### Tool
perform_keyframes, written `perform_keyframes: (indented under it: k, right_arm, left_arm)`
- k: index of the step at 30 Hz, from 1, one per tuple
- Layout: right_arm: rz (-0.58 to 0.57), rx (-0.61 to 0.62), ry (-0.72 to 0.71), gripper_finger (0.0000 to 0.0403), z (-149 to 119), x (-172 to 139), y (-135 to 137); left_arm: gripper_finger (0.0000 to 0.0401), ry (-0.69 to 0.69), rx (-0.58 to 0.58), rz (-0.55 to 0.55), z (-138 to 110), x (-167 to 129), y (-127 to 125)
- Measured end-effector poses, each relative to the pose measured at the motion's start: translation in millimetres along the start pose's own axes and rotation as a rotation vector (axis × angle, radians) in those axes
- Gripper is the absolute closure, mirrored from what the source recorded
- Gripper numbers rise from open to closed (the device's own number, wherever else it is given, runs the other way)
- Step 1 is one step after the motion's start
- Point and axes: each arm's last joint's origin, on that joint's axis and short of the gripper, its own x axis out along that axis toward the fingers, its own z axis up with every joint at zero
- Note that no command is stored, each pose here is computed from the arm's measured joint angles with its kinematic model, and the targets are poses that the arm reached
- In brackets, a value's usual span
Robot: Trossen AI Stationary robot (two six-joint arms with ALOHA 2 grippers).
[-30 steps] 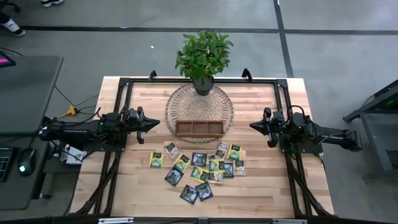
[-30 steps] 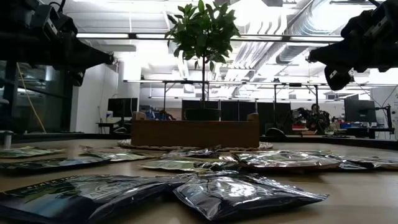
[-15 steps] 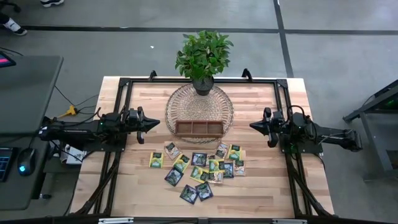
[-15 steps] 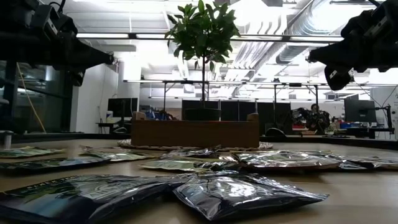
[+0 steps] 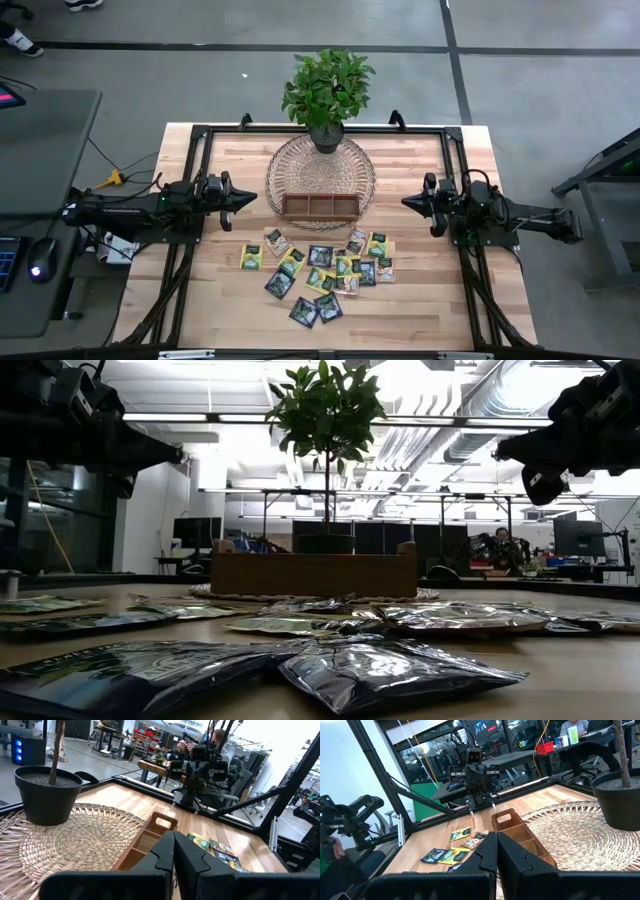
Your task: Pick & Place Tea
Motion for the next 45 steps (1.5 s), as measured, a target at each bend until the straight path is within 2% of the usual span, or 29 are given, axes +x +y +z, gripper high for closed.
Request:
perform_keyframes:
  k: [16, 24, 31, 34, 38, 41, 43, 45]
  right_arm:
    - [0.000, 0.000, 0.000, 0.0402, 0, 0, 0]
    - [-0.001, 0.000, 0.000, 0.0402, 0, 0, 0]
    - [0.000, 0.000, 0.000, 0.0402, 0, 0, 0]
    - [-0.001, 0.000, 0.000, 0.0402, 0, 0, 0]
    - [0.000, 0.000, 0.000, 0.0402, 0, 0, 0]
    - [-0.001, 0.000, -0.001, 0.0402, 0, 0, 0]
    - [0.000, 0.000, 0.000, 0.0402, 0, 0, 0]
    - [0.000, 0.000, -0.001, 0.0402, 0, 0, 0]
  left_arm:
    - [0.0396, -0.006, -0.021, 0.008, 0, 0, 0]
    - [0.0396, 0.024, -0.071, -0.070, -1, 0, -2]
    - [0.0396, 0.072, -0.071, -0.247, -1, -1, -7]
    - [0.0396, 0.094, -0.071, -0.276, -1, -1, -8]
    - [0.0396, 0.166, -0.076, -0.227, 8, -3, -10]
    - [0.0396, 0.188, -0.079, -0.108, 24, -6, -12]
    - [0.0396, 0.269, -0.058, -0.032, 31, -7, -12]
    - [0.0396, 0.337, -0.037, -0.004, 43, -7, -16]
